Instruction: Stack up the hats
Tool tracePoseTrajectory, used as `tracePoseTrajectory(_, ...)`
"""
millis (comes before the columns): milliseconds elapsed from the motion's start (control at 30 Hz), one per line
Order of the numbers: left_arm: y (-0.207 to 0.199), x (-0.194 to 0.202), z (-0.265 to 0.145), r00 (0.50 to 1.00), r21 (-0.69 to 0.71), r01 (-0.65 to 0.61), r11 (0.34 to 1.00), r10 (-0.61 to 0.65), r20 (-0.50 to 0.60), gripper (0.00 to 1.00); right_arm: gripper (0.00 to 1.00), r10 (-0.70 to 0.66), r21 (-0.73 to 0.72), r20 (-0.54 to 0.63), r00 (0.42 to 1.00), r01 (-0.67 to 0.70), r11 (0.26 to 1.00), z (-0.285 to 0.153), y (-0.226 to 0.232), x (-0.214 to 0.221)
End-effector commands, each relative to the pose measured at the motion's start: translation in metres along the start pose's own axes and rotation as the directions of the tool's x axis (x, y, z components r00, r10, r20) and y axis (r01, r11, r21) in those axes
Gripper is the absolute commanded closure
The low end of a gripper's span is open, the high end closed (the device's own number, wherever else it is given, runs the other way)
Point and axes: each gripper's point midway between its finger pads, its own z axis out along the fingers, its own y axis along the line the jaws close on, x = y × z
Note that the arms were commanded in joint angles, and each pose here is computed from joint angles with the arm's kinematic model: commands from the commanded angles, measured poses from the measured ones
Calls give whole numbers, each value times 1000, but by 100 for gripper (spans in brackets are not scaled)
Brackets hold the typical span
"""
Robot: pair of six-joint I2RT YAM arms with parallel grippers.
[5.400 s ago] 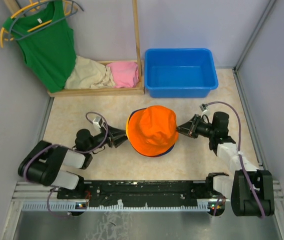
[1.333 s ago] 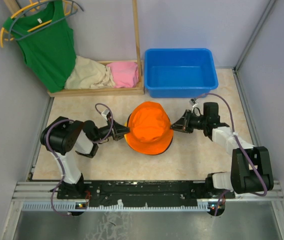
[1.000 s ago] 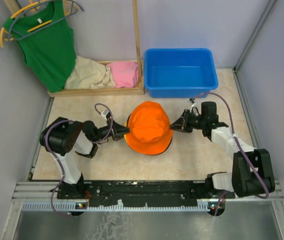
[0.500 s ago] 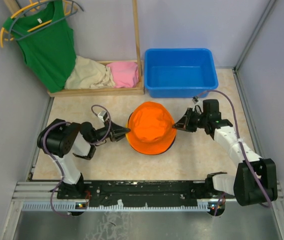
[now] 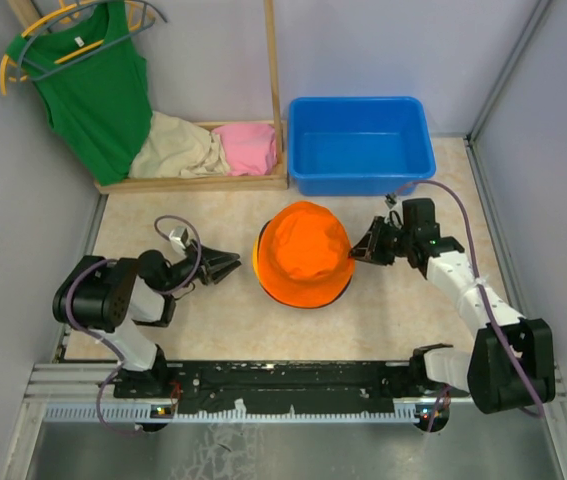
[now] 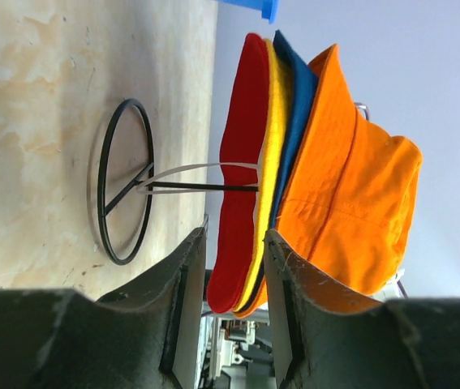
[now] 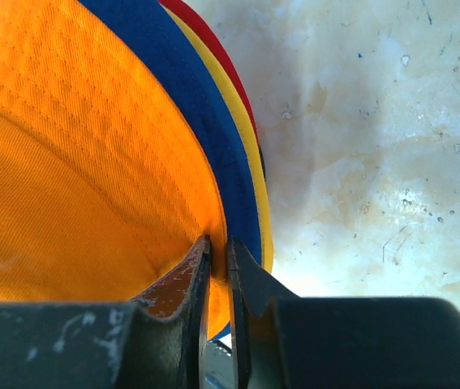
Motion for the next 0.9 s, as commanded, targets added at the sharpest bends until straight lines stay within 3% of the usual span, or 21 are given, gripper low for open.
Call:
tracePoseTrajectory(0,0,0,-9,999,-2,-36,999,36,-4,60,87,-44,0,73,996,44,999,-10,18,-23)
tracePoseTrajectory(100,0,0,-12,999,-6,-41,999,41,4,59,78,-50,-11,86,995,51,999,-13,24,-28)
tracePoseTrajectory(300,3,1,-17,998,-28,-56,998,57,13,58,47,-63,-12,124,990,65,998,-24,33,-36)
tracePoseTrajectory(533,-6,-12,-27,977,-151,-196,969,205,49,53,33,-75,49,178,981,68,996,-37,23,-50)
tracePoseTrajectory(633,-29,-34,-41,916,-300,-327,896,379,131,41,21,-83,62,196,977,72,995,-40,15,-55)
tracePoseTrajectory(700,-47,-48,-52,855,-362,-383,850,474,208,36,5,-102,83,193,976,88,993,-41,12,-55)
tracePoseTrajectory(733,-59,-53,-57,819,-376,-418,827,522,236,31,1,-115,92,201,973,98,991,-42,11,-56)
tracePoseTrajectory(800,-70,-59,-69,773,-443,-446,778,584,248,4,1,-128,111,214,968,106,988,-45,8,-57)
tracePoseTrajectory(867,-80,-66,-79,723,-500,-475,724,645,248,1,1,-136,141,212,968,107,984,-46,1,-55)
